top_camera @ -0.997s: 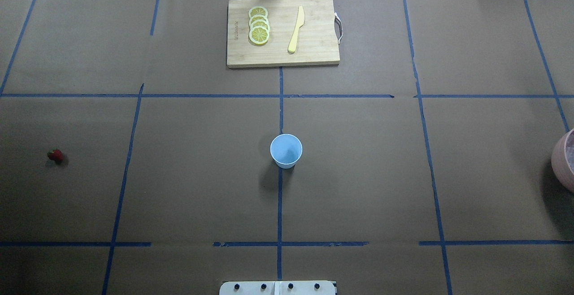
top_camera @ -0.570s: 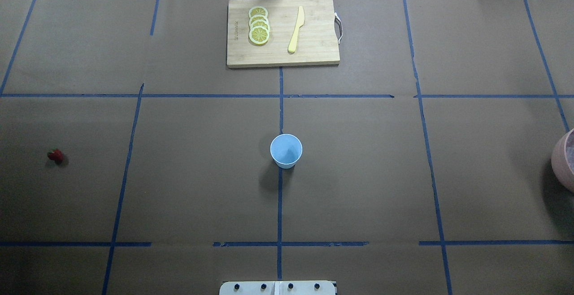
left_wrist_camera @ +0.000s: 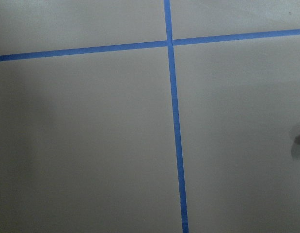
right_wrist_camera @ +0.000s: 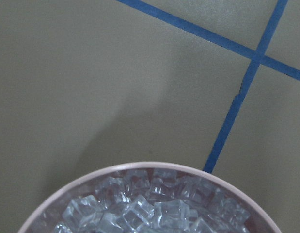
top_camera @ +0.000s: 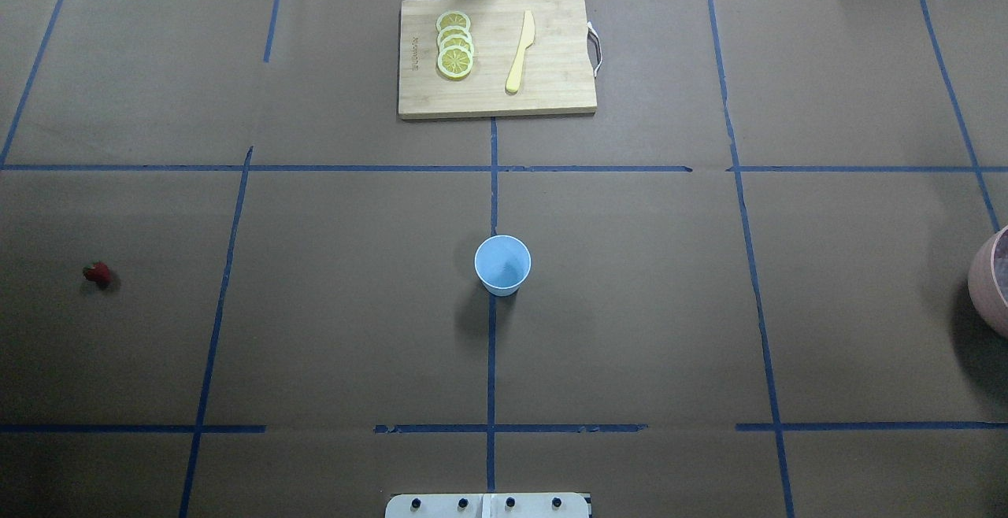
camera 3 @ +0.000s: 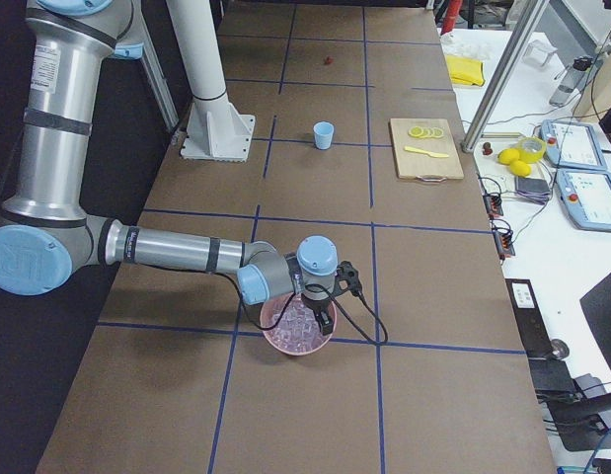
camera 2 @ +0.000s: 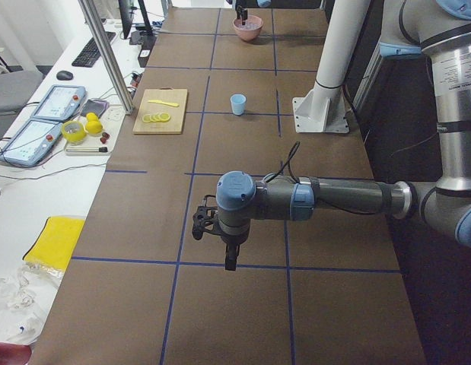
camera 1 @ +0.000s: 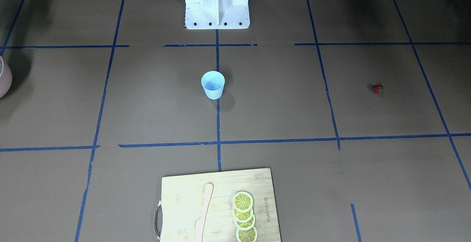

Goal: Put ice and strawberries in cup
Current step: 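Lower the right gripper into the pink bowl and grasp an ice cube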

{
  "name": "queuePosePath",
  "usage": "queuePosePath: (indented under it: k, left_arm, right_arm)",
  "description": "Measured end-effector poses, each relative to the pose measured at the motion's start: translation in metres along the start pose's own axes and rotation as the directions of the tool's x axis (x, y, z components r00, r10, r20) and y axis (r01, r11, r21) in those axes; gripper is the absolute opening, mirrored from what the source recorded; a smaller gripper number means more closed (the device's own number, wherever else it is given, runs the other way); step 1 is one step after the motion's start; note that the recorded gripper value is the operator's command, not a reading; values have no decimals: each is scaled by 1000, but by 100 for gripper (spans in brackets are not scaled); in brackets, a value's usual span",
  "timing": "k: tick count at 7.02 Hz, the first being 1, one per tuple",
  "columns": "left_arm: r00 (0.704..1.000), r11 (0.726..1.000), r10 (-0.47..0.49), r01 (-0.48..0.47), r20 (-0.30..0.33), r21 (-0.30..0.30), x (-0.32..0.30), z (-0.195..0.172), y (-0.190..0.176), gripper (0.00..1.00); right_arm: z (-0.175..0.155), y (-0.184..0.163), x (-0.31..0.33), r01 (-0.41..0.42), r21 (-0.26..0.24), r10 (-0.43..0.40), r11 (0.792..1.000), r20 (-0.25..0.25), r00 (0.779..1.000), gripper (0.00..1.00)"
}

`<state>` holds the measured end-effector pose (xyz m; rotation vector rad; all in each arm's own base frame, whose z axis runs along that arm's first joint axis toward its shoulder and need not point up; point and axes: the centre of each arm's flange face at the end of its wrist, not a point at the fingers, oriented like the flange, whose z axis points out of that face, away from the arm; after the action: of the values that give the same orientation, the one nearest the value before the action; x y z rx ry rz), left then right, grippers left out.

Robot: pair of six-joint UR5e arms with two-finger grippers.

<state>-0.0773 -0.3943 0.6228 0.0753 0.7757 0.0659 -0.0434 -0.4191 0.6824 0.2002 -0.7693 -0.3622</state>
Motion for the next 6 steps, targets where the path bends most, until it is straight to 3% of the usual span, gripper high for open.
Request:
queuePosePath:
  k: [2, 5, 6]
  left_arm:
    - [1000, 1000, 0, 0, 0, 0, 0, 0, 0, 100]
    - [1000, 1000, 0, 0, -1, 0, 0, 0, 0, 100]
    - [1000, 1000, 0, 0, -1, 0, 0, 0, 0, 100]
  right_arm:
    - [5, 0, -7, -16, 21, 16, 1000, 6, 1000, 90]
    - [11, 14, -8, -23, 3, 23, 1000, 8, 1000, 87]
    - [11, 19, -8, -24, 0, 24, 1000, 8, 1000, 72]
